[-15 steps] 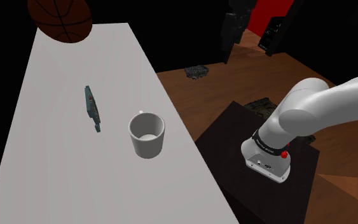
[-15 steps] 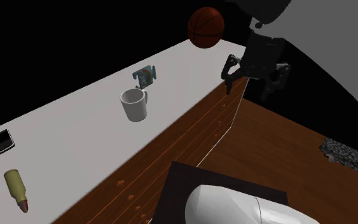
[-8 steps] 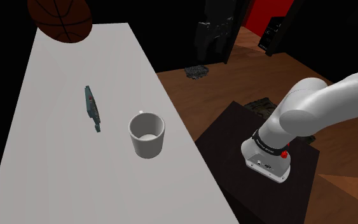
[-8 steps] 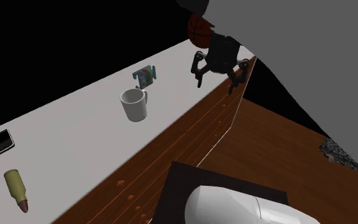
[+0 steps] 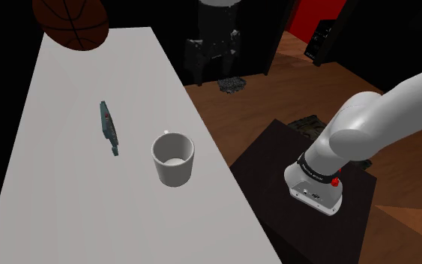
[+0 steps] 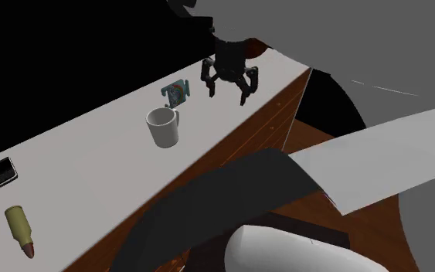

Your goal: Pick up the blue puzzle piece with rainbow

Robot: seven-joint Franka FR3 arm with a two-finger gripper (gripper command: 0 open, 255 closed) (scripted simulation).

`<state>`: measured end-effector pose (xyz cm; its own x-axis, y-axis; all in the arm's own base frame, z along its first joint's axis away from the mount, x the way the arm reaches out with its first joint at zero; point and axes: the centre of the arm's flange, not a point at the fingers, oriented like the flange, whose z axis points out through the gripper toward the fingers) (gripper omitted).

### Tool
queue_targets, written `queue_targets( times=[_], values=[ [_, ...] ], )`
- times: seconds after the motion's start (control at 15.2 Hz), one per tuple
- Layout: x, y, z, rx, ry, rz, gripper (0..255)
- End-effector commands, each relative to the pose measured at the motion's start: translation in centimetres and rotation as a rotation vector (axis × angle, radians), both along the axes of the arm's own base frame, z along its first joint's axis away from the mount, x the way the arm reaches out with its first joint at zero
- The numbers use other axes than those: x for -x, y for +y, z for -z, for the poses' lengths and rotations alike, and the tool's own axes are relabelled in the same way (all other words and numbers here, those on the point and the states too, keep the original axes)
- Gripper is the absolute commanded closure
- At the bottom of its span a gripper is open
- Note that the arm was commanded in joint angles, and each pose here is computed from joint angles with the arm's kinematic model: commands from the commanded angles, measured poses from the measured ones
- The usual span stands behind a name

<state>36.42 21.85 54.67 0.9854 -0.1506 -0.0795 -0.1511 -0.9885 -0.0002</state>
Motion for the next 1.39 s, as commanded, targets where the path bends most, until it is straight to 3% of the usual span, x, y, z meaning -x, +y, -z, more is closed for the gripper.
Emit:
queue_targets(
  times=[0.0, 1.12, 1.32],
  values=[
    [-1.3, 2.5, 0.2, 0.003, -0.004, 0.029, 0],
    [-13.2, 21.2, 4.0, 0.044, -0.042, 0.248, 0],
    [-14.5, 22.8, 4.9, 0.048, -0.045, 0.269, 0]
  ],
)
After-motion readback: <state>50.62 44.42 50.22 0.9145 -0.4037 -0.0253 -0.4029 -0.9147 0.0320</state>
